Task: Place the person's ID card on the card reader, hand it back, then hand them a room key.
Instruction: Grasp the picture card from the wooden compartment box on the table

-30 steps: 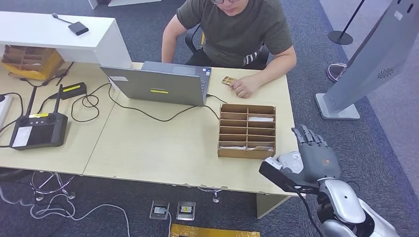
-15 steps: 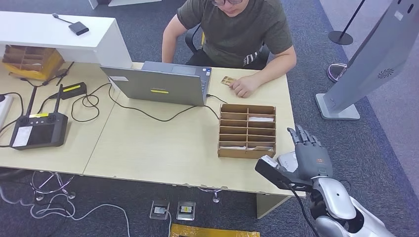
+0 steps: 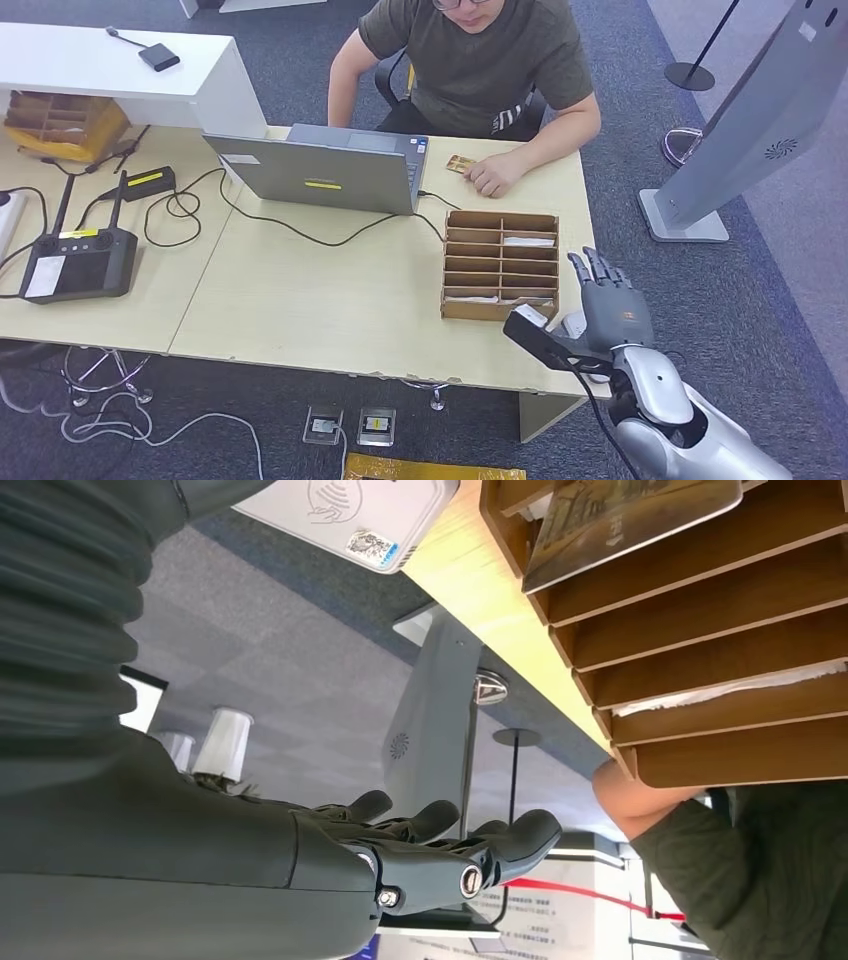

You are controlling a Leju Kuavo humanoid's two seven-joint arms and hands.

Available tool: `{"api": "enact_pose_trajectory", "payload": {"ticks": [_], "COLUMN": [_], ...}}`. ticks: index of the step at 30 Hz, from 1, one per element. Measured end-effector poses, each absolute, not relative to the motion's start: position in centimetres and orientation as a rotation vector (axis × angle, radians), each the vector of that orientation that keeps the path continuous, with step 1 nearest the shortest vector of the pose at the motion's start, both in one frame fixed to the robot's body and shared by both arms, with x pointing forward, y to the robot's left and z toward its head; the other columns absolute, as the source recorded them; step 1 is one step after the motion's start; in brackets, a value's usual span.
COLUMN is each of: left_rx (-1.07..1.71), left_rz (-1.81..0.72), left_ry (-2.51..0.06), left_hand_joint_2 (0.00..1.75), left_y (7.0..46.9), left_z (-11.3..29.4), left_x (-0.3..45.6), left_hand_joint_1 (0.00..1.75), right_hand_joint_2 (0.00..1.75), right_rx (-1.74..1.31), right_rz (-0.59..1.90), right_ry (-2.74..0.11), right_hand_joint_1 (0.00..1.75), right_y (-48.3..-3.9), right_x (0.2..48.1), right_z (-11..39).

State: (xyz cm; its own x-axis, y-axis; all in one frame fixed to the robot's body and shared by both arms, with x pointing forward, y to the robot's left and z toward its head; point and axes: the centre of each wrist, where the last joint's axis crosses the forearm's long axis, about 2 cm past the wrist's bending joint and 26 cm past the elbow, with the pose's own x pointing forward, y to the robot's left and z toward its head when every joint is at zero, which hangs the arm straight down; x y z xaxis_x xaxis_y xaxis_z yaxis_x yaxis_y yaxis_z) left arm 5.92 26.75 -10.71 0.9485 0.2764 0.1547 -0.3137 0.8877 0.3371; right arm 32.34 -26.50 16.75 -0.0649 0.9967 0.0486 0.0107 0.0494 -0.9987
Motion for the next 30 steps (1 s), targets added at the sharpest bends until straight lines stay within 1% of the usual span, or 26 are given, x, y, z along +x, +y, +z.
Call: {"api": "enact_pose_trajectory", "payload": {"ticks": [30], "left_rx": [0.365], "left_rz": [0.289], "left_ry": [-0.109], "left_hand_joint_2": [0.0], "left_y": [26.7], "left_z": [-10.7], "left_x": [5.9], "left_hand_joint_1": [0.0], "right_hand_joint_2": [1.75], "right_rx": [-1.172], "right_rz": [1.223], "right_ry": [-1.268], "right_hand_joint_1": [0.0], "right_y": [-25.8], "right_x": [33.2], "right_z": [15.5]}}
